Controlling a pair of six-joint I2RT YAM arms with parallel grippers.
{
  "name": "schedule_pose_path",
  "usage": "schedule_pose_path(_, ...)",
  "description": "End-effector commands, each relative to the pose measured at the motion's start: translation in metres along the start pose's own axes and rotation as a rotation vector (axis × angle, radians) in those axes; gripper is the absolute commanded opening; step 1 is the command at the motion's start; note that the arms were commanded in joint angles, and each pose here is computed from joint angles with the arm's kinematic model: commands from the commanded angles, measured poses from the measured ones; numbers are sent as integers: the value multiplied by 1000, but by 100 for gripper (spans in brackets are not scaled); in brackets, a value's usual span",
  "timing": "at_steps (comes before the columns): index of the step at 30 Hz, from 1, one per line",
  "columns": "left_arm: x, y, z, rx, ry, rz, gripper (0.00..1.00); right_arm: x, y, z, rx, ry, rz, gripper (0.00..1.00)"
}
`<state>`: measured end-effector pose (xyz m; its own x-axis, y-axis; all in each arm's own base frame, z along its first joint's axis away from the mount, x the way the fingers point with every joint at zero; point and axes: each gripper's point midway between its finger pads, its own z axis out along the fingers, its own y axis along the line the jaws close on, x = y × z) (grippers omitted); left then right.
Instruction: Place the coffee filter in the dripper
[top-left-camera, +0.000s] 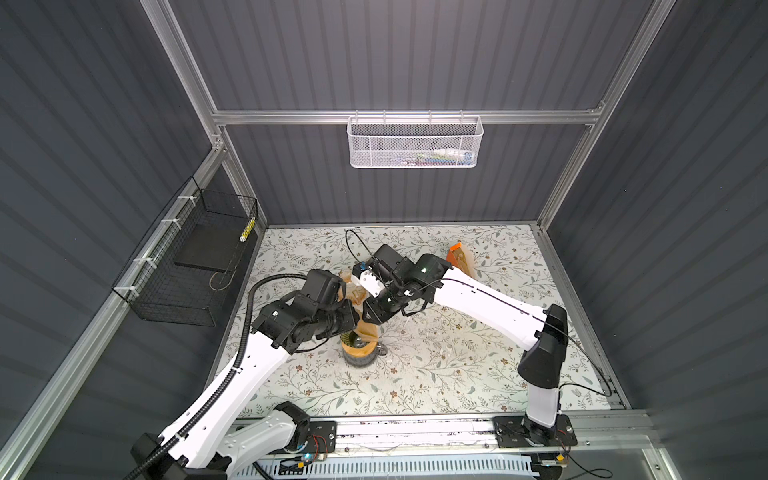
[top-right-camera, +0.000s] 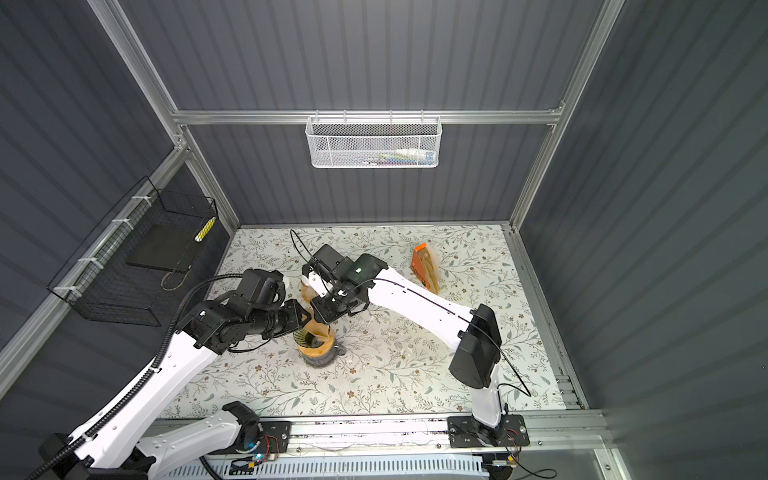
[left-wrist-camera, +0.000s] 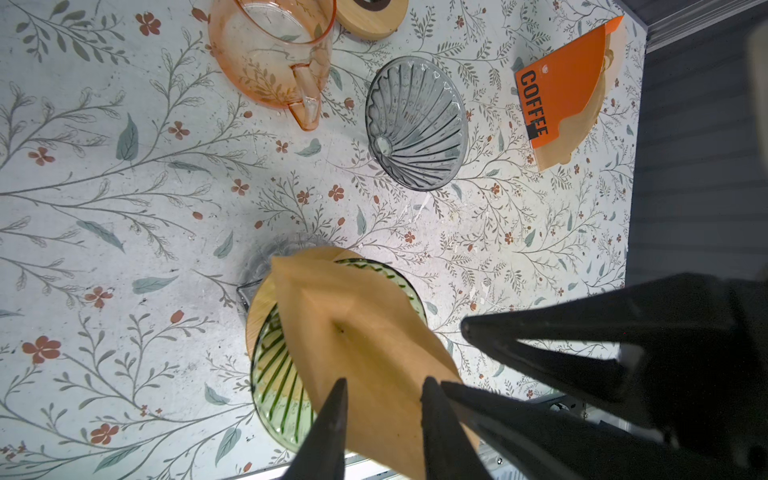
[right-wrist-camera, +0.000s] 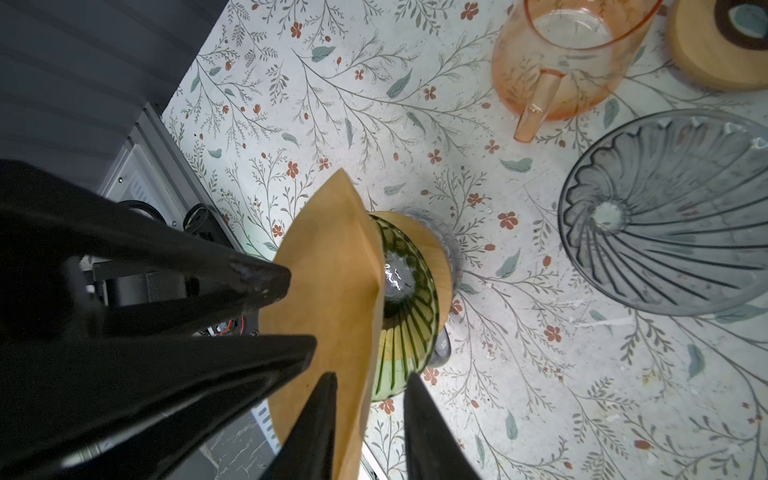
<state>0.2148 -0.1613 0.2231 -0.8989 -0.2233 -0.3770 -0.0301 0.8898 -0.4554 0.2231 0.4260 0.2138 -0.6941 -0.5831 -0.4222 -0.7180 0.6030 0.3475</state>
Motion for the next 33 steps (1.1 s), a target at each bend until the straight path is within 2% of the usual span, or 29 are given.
schedule_pose_path(1,4,5,-2,-15,4,-10,32,-2,-2,0,19,0,0,30)
schedule_pose_path(5,5,6,-3,-16,0,-14,32,0,-2,3,17,8,3,26)
schedule_pose_path(12,3,6,-7,-17,-8,-11,31,1,0,5,10,9,21,9)
schedule_pose_path(16,5,9,-8,-27,-6,-8,31,0,3,6,6,-2,29,4)
schedule_pose_path(33,20,19,-5,-66,60,7,25,1,1,15,83,-42,70,1)
